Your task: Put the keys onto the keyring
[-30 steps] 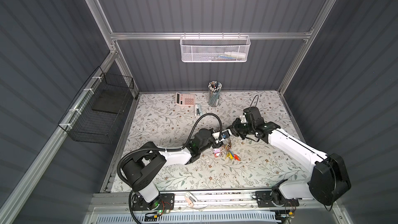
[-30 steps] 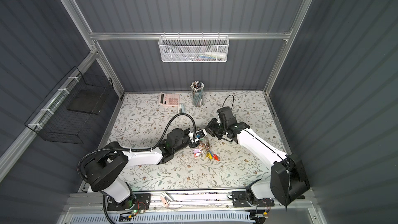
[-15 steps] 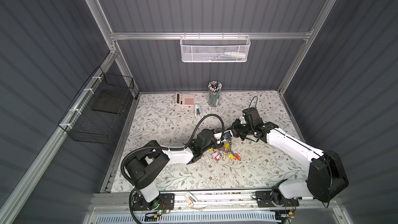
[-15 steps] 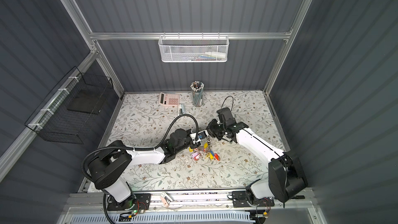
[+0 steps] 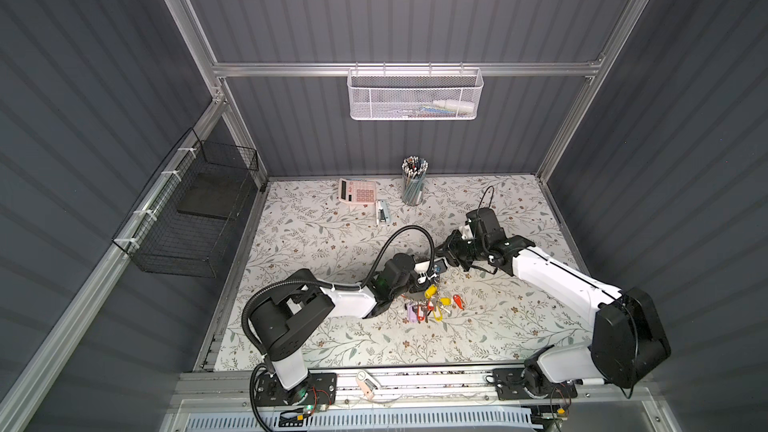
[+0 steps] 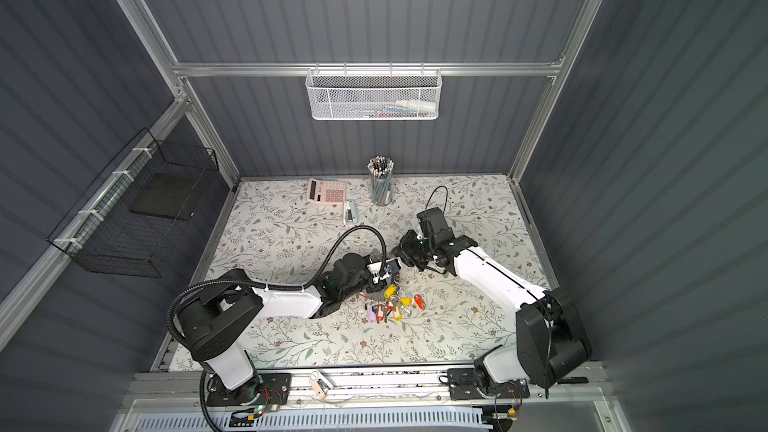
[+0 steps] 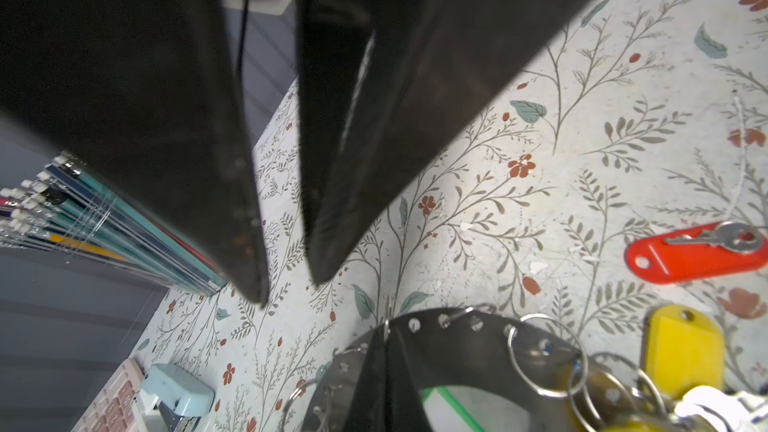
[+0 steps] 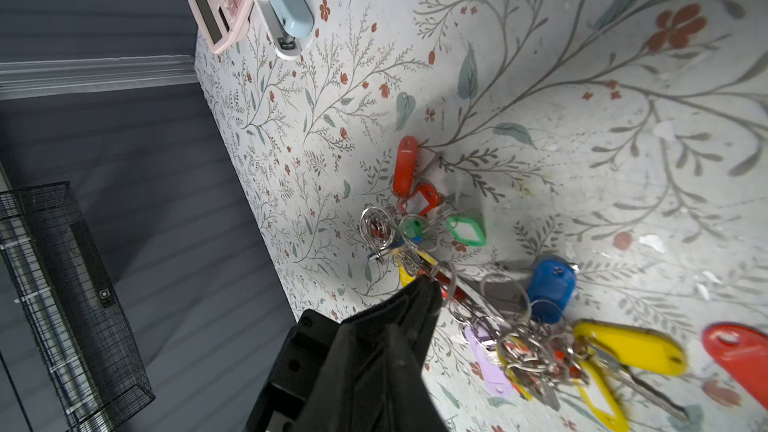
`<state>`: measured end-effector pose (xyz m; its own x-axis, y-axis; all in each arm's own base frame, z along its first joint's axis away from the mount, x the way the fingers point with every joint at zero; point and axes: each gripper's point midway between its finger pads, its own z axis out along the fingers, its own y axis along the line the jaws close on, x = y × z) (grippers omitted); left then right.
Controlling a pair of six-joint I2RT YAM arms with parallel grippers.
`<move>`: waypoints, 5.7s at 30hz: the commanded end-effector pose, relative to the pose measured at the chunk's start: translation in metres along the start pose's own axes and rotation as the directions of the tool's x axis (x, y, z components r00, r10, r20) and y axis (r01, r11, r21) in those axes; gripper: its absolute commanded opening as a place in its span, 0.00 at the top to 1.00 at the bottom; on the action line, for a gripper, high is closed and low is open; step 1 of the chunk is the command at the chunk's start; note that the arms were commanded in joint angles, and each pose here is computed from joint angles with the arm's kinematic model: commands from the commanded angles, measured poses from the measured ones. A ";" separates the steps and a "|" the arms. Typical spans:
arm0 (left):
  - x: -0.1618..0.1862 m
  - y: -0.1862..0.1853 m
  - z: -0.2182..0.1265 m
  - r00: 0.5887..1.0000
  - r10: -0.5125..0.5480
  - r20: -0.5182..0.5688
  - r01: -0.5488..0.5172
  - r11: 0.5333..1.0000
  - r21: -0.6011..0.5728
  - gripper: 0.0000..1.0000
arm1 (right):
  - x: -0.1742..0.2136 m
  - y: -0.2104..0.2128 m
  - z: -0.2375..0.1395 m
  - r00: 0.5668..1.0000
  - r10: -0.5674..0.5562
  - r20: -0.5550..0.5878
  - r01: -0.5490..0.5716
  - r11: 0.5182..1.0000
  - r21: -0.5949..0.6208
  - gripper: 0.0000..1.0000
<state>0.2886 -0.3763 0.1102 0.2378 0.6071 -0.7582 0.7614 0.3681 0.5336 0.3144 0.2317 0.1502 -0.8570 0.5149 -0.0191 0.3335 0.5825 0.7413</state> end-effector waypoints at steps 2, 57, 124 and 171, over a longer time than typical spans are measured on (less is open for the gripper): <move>-0.014 0.011 -0.006 0.995 -0.055 0.078 0.060 0.996 -0.064 1.00 | -0.007 -0.006 -0.013 1.000 -0.004 0.020 0.004 1.000 0.011 0.79; -0.024 0.005 0.003 0.994 -0.016 0.109 0.036 0.983 -0.182 1.00 | 0.003 -0.027 0.022 0.977 0.200 -0.074 -0.197 0.979 0.046 0.89; -0.098 0.101 -0.144 0.787 -0.592 0.174 0.367 0.676 0.640 0.67 | 0.045 0.104 -0.060 0.385 -0.920 -0.070 0.890 0.390 -0.237 1.00; -0.093 0.077 -0.110 0.877 -0.459 0.143 0.219 0.646 0.731 0.87 | 0.077 0.110 -0.081 0.294 -0.955 -0.029 0.878 0.282 -0.387 1.00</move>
<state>0.2600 -0.3275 0.2593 -0.0584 0.2638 -0.9628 0.9878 -0.1239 -0.0939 0.2653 0.2795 0.2667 -0.6259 -0.4330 -0.6486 -0.7744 0.4434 0.4512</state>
